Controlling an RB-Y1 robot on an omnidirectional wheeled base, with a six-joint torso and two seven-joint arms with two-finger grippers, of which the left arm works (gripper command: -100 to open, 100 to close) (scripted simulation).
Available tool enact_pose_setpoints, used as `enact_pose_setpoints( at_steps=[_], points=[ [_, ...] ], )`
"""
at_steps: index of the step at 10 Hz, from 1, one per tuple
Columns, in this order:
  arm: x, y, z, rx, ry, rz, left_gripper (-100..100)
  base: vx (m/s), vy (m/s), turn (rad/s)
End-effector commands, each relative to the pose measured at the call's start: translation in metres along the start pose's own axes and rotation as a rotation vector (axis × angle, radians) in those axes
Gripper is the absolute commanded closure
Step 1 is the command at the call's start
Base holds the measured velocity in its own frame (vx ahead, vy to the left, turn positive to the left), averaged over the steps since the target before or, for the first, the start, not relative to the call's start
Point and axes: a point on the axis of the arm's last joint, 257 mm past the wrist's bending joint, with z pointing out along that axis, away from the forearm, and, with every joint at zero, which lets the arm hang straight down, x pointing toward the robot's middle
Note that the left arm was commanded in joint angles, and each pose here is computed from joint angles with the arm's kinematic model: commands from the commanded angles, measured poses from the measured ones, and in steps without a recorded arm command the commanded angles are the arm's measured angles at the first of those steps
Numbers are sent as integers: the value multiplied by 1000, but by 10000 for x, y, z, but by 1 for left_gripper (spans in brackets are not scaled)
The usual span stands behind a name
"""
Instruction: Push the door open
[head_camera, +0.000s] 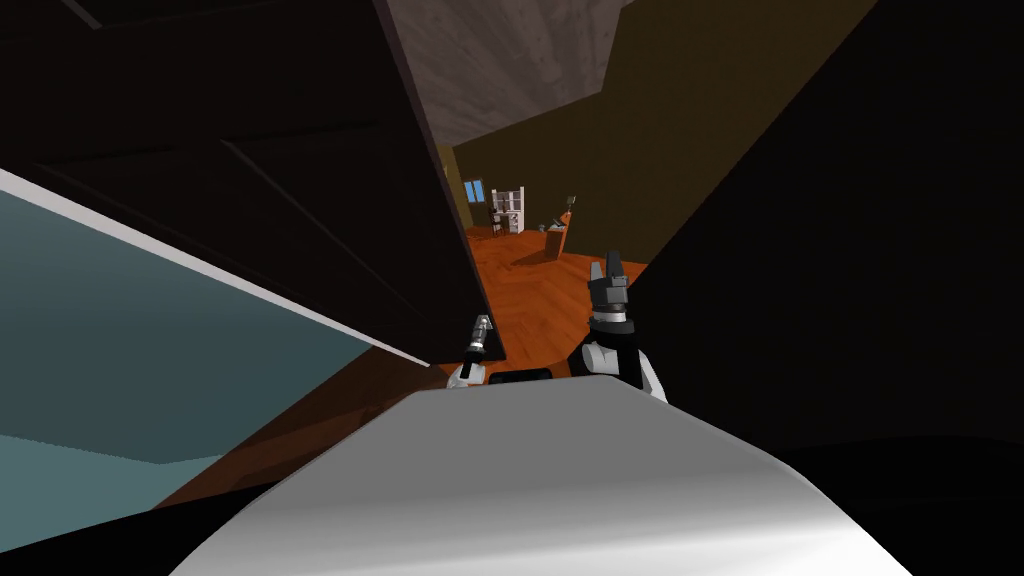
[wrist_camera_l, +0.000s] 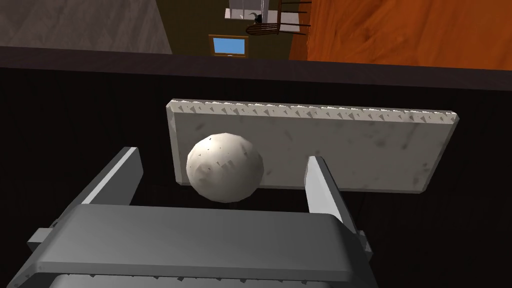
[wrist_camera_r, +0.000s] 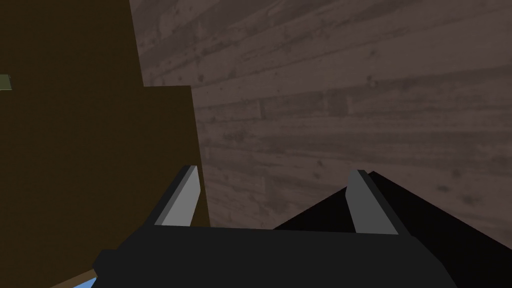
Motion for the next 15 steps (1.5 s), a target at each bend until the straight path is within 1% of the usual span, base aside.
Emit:
enact_pose_setpoints(
  at_steps=[1, 6, 7, 9, 11, 12, 13, 15],
  points=[
    [1, -3, 5, 0, 1, 0, 100, -15, 2, -11],
    [1, -3, 5, 0, 1, 0, 100, -12, 3, -3],
    [-186, 3, 11, -4, -29, 26, 100, 132, -6, 49],
    [-302, -7, 20, -4, -54, 38, 100, 212, 5, 91],
    [-302, -7, 20, -4, -54, 38, 100, 110, -1, 20],
    [-395, -16, 31, -4, -82, 43, 100, 141, 9, 165],
    [-278, -24, 38, -3, -55, 49, -100, 50, 14, 168],
    [-191, -19, 24, -3, -42, 58, -100, -78, 25, 95]
  ],
)
